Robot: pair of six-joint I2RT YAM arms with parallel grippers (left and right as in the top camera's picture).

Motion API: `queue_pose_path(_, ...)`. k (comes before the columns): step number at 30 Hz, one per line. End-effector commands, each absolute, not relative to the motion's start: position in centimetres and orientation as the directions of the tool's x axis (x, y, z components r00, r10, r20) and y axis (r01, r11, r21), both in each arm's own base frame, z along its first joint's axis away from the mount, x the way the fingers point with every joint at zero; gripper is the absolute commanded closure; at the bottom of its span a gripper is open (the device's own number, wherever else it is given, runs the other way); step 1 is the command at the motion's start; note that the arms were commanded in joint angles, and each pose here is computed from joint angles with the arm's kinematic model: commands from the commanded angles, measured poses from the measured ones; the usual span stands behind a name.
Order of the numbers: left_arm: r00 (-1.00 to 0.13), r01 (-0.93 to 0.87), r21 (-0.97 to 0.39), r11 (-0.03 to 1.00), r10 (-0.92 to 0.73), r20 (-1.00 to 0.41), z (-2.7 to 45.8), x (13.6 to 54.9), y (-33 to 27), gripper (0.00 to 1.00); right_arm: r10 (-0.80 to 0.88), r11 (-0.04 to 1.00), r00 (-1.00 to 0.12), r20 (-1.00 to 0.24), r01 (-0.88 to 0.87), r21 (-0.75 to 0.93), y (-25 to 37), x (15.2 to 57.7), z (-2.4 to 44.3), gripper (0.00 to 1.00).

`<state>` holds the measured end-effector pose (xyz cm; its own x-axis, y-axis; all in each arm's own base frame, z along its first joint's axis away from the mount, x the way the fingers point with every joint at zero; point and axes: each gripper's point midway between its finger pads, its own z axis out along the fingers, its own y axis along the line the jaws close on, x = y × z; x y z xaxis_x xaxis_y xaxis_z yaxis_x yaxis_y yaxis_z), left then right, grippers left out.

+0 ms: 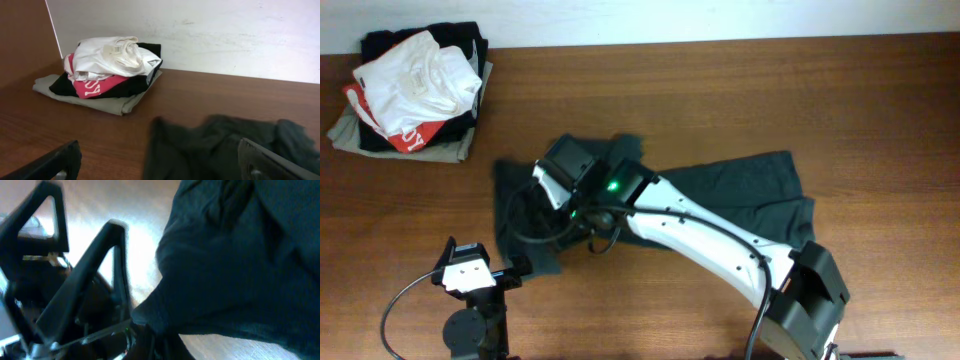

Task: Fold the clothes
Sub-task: 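Grasp the shirt's top edge and pull it up and right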

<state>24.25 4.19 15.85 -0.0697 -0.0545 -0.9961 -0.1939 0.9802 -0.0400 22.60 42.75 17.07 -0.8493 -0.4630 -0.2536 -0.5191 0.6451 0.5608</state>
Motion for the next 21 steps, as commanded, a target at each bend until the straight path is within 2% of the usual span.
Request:
queue_pose_path(1, -0.072, -0.197, -0.030, 0.980, -0.045, -0.996, 15.6, 24.3, 4.2, 0.01, -0.465, 0.653, -0.840, -0.280, -0.539, 0.532, 42.5, 22.4, 17.7, 0.72)
queue_pose_path(2, -0.072, -0.197, -0.030, 0.980, -0.045, -0.996, 15.6, 24.3, 4.2, 0.01, -0.452, 0.673, -0.848, -0.277, -0.528, 0.519, 41.9, 23.1, 17.5, 0.70)
queue_pose_path(4, -0.072, -0.197, -0.030, 0.980, -0.045, -0.996, 15.6, 24.3, 4.2, 0.01, -0.421, 0.708, -0.866, -0.270, -0.500, 0.498, 40.6, 24.6, 17.1, 0.52)
queue_pose_path(7, -0.072, -0.197, -0.030, 0.980, -0.045, -0.996, 15.6, 24.3, 4.2, 0.01, -0.355, 0.756, -0.900, -0.251, -0.435, 0.489, 38.0, 27.6, 16.9, 0.37)
queue_pose_path(8, -0.072, -0.197, -0.030, 0.980, -0.045, -0.996, 15.6, 24.3, 4.2, 0.01, -0.332, 0.771, -0.910, -0.247, -0.413, 0.484, 36.8, 28.8, 16.8, 0.27)
queue_pose_path(9, -0.072, -0.197, -0.030, 0.980, -0.045, -0.996, 15.6, 24.3, 4.2, 0.01, -0.310, 0.785, -0.917, -0.249, -0.395, 0.477, 35.5, 30.2, 16.7, 0.23)
queue_pose_path(11, -0.072, -0.197, -0.030, 0.980, -0.045, -0.996, 15.6, 24.3, 4.2, 0.01, -0.245, 0.818, -0.938, -0.247, -0.337, 0.466, 32.9, 32.7, 16.5, 0.03)
queue_pose_path(21, -0.072, -0.197, -0.030, 0.980, -0.045, -0.996, 15.6, 24.3, 4.2, 0.01, -0.006, 0.946, -0.930, -0.367, -0.124, 0.300, 20.2, 43.6, 15.0, 0.01)
